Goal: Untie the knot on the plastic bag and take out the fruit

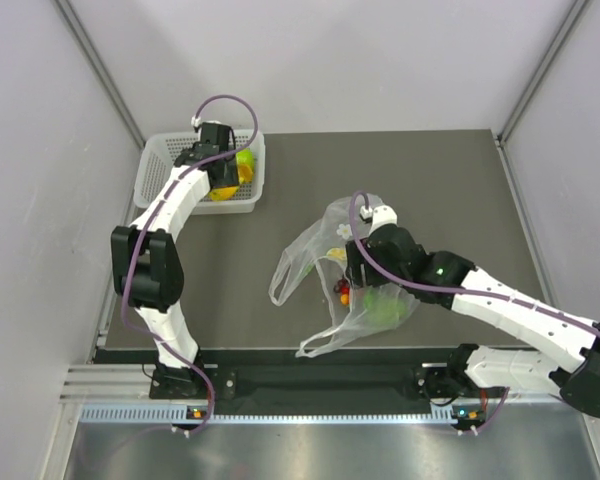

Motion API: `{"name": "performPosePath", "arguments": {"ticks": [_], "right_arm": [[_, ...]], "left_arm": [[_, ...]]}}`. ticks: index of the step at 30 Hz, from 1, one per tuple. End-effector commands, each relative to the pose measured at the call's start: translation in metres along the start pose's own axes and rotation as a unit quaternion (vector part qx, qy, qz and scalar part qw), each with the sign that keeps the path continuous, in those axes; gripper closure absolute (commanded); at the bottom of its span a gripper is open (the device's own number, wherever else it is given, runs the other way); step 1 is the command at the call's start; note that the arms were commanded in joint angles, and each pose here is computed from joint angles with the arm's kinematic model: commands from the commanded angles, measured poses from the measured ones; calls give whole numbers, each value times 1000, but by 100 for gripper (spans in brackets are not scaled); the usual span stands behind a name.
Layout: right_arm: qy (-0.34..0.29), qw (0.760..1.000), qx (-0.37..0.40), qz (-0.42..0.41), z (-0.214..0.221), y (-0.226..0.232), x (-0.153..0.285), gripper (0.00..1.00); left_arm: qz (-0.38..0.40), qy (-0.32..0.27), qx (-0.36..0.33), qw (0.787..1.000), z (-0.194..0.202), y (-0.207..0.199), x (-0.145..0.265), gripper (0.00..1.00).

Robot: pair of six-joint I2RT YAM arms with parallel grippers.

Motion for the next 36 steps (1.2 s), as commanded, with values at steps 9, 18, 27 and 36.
{"name": "performPosePath", "arguments": {"ticks": [9, 18, 27, 36], "right_arm": [[-18, 996, 13, 85, -20, -20, 27, 19], [12, 982, 41, 183, -5, -44, 28, 13], [32, 963, 43, 263, 7, -65, 23, 9], [36, 980, 20, 193, 37, -61, 8, 9]], "left_arm": [[90, -92, 51, 990, -17, 4, 101, 8], [283, -101, 10, 954, 72, -61, 200, 10], [483, -56, -70, 871, 156, -121, 257, 19], [521, -20, -129, 843, 226, -164, 257, 22]]}}
Point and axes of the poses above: each gripper's point midway between its finger pads, its own x axis back along the fingers, its own y axis along the line the jaws close on, z = x × y, the point moved 7 cm from there along x, back along the fingers, and after that the axes turned 1 degree about -x, right-handed, at the moved point
